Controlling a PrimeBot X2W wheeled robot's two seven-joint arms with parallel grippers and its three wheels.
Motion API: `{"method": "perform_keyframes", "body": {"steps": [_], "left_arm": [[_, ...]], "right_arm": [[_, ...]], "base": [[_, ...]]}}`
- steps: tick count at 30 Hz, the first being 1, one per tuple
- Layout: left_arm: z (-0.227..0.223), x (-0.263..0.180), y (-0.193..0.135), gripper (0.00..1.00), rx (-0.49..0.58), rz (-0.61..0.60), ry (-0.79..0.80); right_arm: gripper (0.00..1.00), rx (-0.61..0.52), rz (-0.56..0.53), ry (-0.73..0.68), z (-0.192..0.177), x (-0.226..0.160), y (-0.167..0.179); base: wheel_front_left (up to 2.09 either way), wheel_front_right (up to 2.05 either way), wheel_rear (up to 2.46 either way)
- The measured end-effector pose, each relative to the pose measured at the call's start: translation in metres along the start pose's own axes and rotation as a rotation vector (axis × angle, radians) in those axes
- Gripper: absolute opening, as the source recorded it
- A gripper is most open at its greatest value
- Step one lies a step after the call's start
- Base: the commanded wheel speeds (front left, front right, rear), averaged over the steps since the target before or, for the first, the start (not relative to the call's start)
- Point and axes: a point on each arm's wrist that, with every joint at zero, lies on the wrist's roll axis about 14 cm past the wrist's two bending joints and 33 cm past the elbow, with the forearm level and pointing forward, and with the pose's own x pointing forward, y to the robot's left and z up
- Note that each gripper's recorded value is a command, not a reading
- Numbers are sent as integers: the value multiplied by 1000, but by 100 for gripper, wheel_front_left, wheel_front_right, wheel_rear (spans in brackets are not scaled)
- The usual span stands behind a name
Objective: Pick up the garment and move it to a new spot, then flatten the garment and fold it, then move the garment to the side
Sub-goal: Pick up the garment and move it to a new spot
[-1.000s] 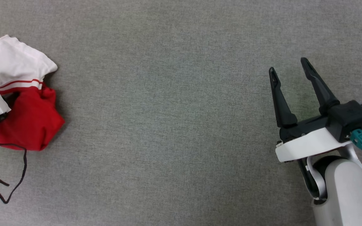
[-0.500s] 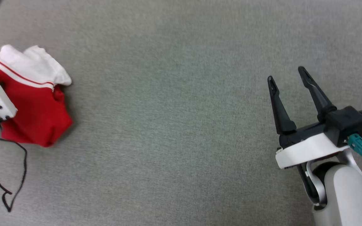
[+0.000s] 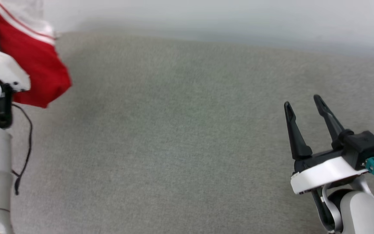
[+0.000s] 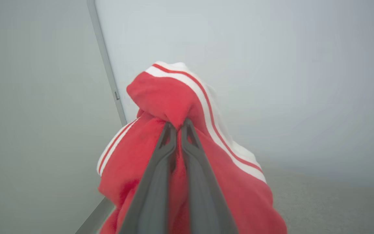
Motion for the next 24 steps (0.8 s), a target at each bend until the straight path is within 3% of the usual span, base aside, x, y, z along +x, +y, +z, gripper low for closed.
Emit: {"method": "perform_keyframes", "body": {"steps": [5, 6, 10, 11, 14, 18, 19, 20, 22, 24], "left_arm": [[15, -3, -45, 0, -29, -96, -79], [15, -7, -78, 0, -52, -164, -96], [17, -19, -150, 0, -104, -323, -125], [17, -19, -150, 0, -104, -323, -125], [17, -37, -207, 0, -145, -455, -136], [0, -73, -283, 0, -191, -650, -88], [-13, -95, -315, 0, -210, -739, -51], [-13, -95, -315, 0, -210, -739, -51], [-48, -135, -355, 0, -220, -866, 58], [-62, -149, -364, 0, -224, -902, 104]], "right_arm": [[100, -8, -45, -11, 10, -19, -12], [100, -12, -78, -12, 14, -30, -20], [100, -28, -152, -14, 22, -54, -40], [100, -28, -152, -14, 22, -54, -40], [100, -36, -204, -17, 27, -71, -53], [100, -43, -279, -19, 32, -93, -72], [100, -43, -314, -12, 31, -104, -80], [100, -43, -314, -12, 31, -104, -80], [100, -33, -355, -3, 29, -115, -90], [100, -30, -365, 3, 26, -117, -93]], "base": [[0, 0, 0], [0, 0, 0], [0, 0, 0], [0, 0, 0], [0, 0, 0], [0, 0, 0], [0, 0, 0], [0, 0, 0], [0, 0, 0], [0, 0, 0]]}}
